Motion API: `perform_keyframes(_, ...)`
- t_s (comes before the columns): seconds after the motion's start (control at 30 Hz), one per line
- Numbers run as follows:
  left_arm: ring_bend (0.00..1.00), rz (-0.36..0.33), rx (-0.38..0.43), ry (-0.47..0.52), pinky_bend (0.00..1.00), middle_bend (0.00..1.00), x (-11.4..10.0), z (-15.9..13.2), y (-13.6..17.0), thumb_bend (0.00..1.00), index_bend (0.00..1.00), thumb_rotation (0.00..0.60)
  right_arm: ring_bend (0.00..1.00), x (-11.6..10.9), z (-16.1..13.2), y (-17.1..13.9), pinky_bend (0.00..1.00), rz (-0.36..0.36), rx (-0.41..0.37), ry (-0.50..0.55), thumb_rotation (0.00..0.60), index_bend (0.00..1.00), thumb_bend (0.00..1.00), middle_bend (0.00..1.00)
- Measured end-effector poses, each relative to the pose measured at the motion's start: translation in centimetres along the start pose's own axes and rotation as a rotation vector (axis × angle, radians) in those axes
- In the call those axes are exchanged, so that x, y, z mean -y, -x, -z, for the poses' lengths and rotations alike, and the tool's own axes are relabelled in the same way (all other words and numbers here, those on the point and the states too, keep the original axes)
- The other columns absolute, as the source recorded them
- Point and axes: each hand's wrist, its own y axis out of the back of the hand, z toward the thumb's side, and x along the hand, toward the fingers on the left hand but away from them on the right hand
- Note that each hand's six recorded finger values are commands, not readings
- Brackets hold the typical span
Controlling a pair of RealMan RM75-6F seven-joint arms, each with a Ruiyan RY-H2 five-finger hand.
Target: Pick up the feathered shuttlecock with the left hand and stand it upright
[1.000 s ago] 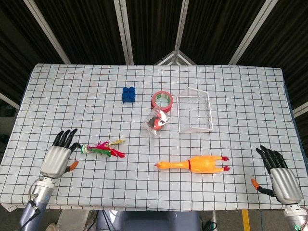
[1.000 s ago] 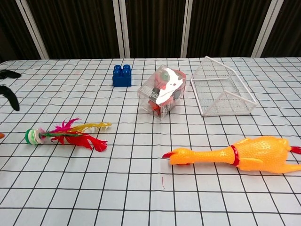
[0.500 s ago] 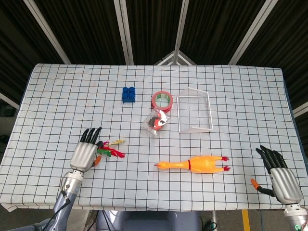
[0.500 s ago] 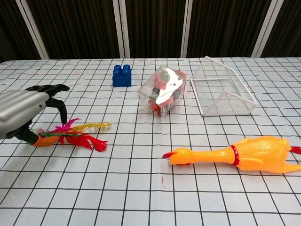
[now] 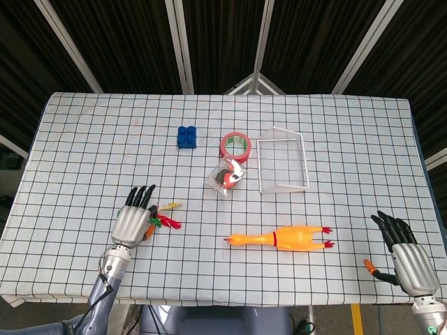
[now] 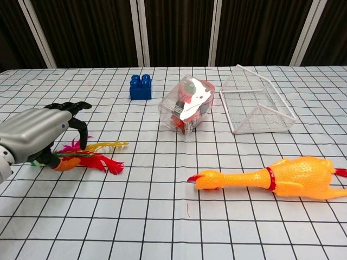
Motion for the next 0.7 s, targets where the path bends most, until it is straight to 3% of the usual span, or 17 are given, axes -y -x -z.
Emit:
perform_keyframes(0.27, 0.00, 0.015, -0.008, 0.015, 0.00, 0.00, 0.5, -0.3, -0.1, 0.57, 0.58, 0.600, 0.00, 0.0, 0.0, 0.0, 0.00, 0.001, 0.002, 0.000, 0.600, 0.00, 0.34, 0.00)
perform_keyframes(0.5, 0.00, -0.002, -0.013, 0.027, 0.00, 0.01, 0.1, -0.1, 0.0, 0.58, 0.59, 0.600, 0.00, -0.1, 0.1, 0.0, 0.00, 0.002, 0.002, 0.000, 0.600, 0.00, 0.34, 0.00)
perform_keyframes(0.7, 0.00, -0.053, -0.007, 0.063, 0.00, 0.01, -1.8, 0.2, 0.3, 0.58, 0.59, 0.600, 0.00, 0.0, 0.1, 0.0, 0.00, 0.000, 0.002, -0.001, 0.600, 0.00, 0.34, 0.00)
